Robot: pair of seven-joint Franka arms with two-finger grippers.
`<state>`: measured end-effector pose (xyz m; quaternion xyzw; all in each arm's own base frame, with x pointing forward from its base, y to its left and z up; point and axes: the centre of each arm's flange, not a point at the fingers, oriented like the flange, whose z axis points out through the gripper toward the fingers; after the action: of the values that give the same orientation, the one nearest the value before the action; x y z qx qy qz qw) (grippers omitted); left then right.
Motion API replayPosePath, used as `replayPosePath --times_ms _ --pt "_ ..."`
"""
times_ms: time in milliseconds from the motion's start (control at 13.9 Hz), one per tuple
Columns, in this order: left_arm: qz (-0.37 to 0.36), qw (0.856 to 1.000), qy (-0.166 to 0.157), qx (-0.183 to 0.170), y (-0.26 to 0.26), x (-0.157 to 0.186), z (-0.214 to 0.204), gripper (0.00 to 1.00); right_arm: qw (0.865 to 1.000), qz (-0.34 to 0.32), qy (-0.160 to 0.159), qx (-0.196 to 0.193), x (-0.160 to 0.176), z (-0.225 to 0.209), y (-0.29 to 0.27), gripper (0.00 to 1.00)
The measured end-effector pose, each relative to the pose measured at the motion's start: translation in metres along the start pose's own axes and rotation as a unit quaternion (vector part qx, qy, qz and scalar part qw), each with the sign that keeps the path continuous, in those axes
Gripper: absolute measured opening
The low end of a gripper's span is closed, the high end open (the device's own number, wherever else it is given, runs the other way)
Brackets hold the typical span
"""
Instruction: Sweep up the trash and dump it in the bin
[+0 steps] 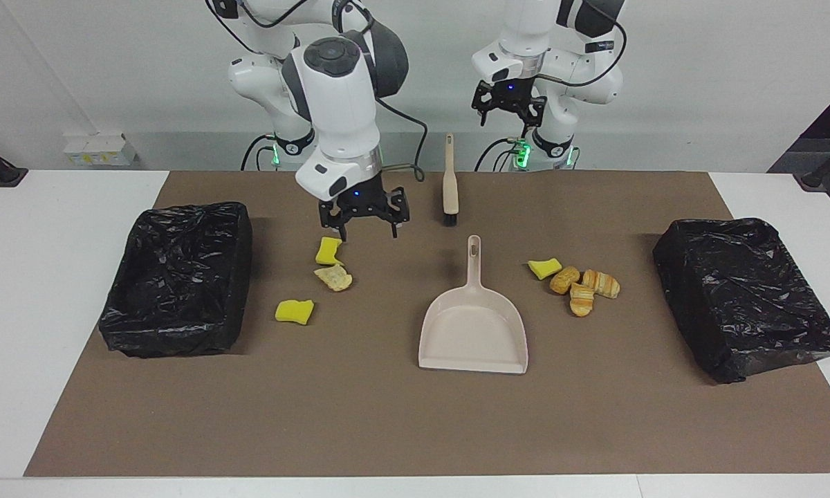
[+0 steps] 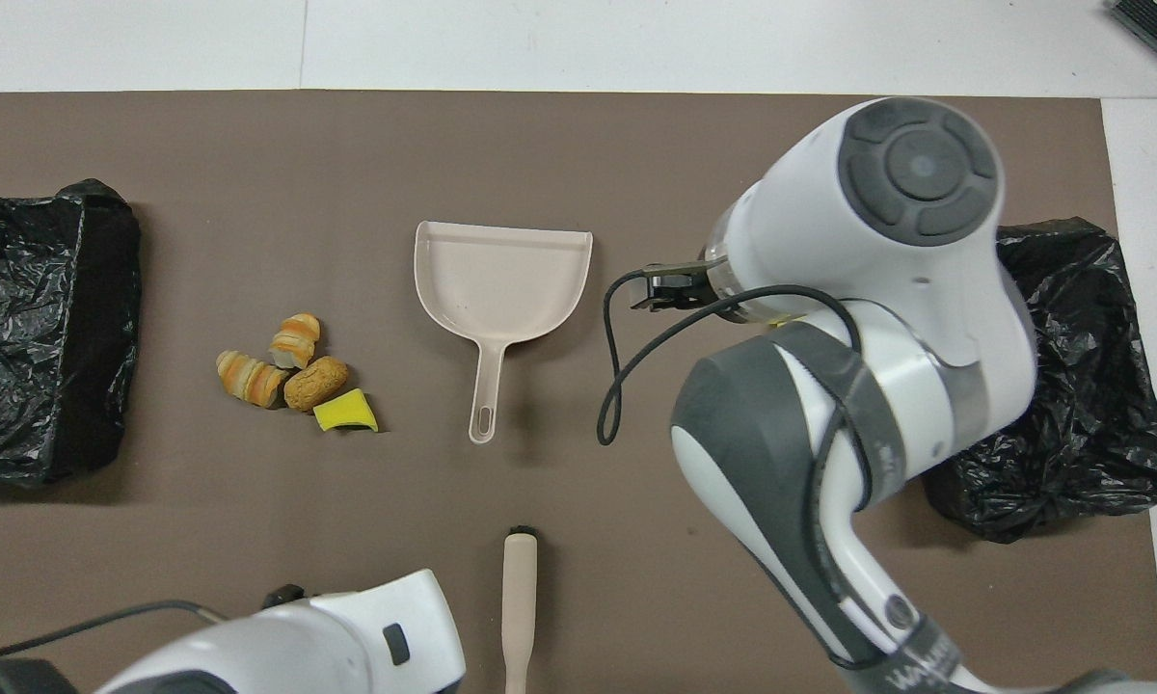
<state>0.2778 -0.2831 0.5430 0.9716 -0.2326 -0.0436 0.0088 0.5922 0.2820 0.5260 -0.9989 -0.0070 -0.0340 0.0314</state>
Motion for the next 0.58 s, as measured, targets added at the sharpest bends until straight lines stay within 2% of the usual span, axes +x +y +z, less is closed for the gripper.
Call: replayPosePath --times_ms 360,576 --pt "-0.003 1.000 0.004 -0.005 0.068 -0.047 0.067 1.00 1.000 0.026 -0.001 -0.011 0.002 0.039 -0.061 1.00" --pt "-0.015 0.999 0.025 -0.012 0.110 -0.076 0.119 1.00 0.999 0.035 -0.010 -0.017 -0.005 0.066 -0.097 1.00"
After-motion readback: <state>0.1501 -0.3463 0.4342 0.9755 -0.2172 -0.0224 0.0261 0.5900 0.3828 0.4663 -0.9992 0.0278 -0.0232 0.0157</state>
